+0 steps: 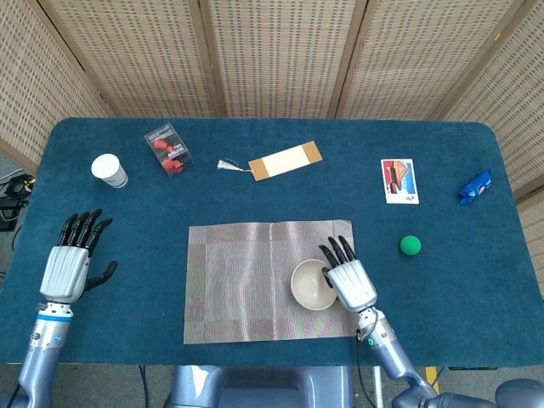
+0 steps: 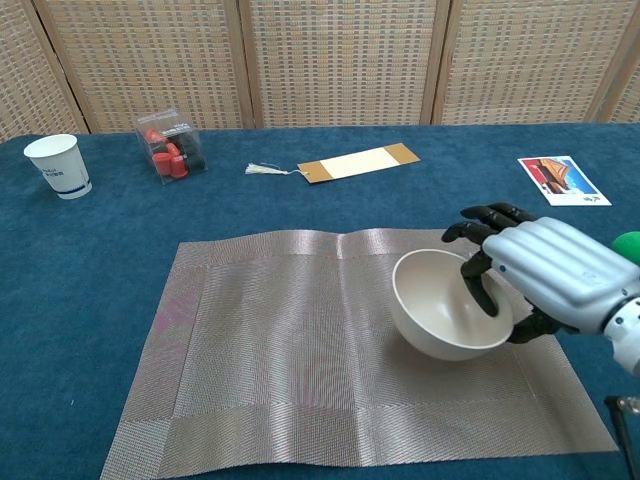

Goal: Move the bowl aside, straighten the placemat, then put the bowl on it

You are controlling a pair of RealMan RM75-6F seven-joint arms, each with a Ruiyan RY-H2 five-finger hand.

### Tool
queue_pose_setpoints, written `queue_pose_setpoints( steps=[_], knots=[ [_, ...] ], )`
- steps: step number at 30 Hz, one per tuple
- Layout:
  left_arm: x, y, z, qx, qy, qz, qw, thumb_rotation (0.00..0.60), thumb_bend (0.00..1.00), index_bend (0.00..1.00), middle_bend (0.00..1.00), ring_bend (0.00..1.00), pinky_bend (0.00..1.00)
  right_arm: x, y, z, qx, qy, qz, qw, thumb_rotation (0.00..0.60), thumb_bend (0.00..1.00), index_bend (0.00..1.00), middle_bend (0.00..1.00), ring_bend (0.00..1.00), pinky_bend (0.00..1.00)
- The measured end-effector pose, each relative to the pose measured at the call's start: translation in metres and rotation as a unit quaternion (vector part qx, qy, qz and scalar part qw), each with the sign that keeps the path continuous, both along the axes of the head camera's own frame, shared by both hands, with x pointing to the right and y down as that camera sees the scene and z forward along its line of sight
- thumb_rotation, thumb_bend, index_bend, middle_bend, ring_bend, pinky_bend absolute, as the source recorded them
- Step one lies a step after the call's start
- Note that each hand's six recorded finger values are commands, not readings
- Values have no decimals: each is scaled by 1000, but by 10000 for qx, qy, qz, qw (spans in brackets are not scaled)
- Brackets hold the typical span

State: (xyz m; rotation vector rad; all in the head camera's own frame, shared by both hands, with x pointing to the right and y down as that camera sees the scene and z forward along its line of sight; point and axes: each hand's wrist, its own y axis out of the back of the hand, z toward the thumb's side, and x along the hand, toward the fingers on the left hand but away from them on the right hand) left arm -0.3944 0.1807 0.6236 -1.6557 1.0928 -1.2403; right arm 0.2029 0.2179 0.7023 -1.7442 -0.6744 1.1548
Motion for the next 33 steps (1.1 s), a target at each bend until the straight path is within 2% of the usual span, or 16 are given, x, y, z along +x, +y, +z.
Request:
queue_pose_setpoints(
  steps=[6,16,21,26,33],
  knots=[
    [-3,-1,1,-24,11,-52,10000,600,305,133,0,0,0,-21,4,-1,43,-4,-98,9999,600,463,737,250,51,112],
    [-3,-2,1,-34,12,-65,10000,600,305,133,0,0,0,-42,-10,8,49,122,-30,9999,600,462,737,250,52,113],
    [-4,-4,1,-25,25,-96,9999,600,305,133,0,0,0,-49,-10,12,18,142,-46,9999,600,461,732,248,52,113],
    [-5,-4,0,-29,18,-110,9999,600,305,133,0,0,0,-47,-7,17,-20,200,-43,9998,600,406,672,209,52,110],
    [-5,-3,0,-31,4,-103,9999,600,305,132,0,0,0,-41,-7,13,15,267,-56,9996,600,263,490,56,24,83]
  ],
)
